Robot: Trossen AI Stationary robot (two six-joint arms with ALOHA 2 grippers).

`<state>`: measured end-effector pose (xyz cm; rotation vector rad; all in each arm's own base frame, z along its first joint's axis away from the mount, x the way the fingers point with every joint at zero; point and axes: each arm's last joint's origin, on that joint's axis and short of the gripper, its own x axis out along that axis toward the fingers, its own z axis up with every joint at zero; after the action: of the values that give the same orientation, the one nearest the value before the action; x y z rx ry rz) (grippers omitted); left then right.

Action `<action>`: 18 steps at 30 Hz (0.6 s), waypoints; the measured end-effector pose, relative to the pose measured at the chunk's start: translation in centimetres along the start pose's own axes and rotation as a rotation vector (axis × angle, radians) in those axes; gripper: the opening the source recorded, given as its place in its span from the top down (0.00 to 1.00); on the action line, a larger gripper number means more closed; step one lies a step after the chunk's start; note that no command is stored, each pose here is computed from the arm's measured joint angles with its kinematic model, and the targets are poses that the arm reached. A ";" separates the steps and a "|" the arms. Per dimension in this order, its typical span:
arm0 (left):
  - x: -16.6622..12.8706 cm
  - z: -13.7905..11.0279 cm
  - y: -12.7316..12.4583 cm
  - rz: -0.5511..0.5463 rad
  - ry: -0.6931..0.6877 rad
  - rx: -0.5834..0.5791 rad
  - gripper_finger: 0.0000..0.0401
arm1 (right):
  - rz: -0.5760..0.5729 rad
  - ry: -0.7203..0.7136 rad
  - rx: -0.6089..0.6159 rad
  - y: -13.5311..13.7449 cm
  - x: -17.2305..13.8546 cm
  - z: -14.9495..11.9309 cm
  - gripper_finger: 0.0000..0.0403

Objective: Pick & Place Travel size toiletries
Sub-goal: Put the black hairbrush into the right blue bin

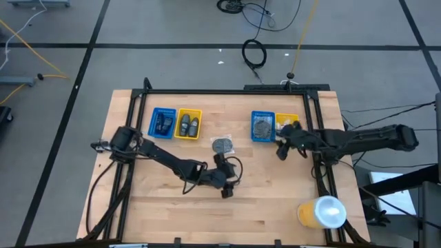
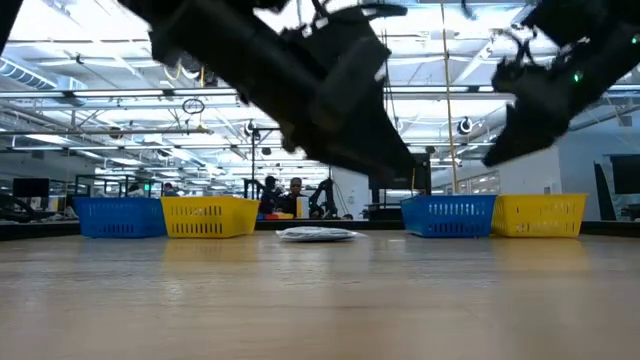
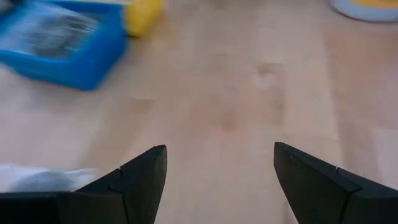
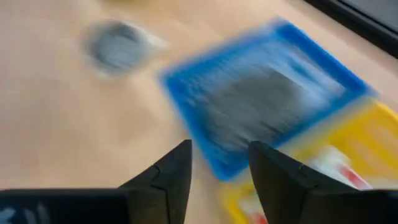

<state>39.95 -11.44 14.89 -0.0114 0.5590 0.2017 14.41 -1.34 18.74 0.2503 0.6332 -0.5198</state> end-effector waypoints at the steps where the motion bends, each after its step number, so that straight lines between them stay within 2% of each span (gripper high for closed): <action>1: -0.6 0.3 0.1 0.032 0.002 0.001 0.27 | 0.055 -0.034 -0.016 0.7 0.0 0.2 0.64; 7: -4.4 1.0 0.4 0.250 0.054 -0.001 0.27 | 0.312 -0.214 -0.152 4.6 0.3 0.1 0.69; 11: -5.1 0.4 1.4 0.376 0.106 -0.052 0.27 | 0.426 -0.299 -0.253 6.9 0.7 -1.1 0.71; 14: -4.3 -0.1 2.5 0.411 0.138 -0.114 0.27 | 0.486 -0.330 -0.313 8.2 1.2 -2.3 0.71; 18: -2.4 -0.7 4.5 0.379 0.223 -0.146 0.27 | 0.543 -0.292 -0.383 9.8 1.9 -4.5 0.71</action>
<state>36.73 -7.57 15.73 -0.0704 0.7653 0.6161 18.71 7.93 14.74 -0.0229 0.3457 0.0925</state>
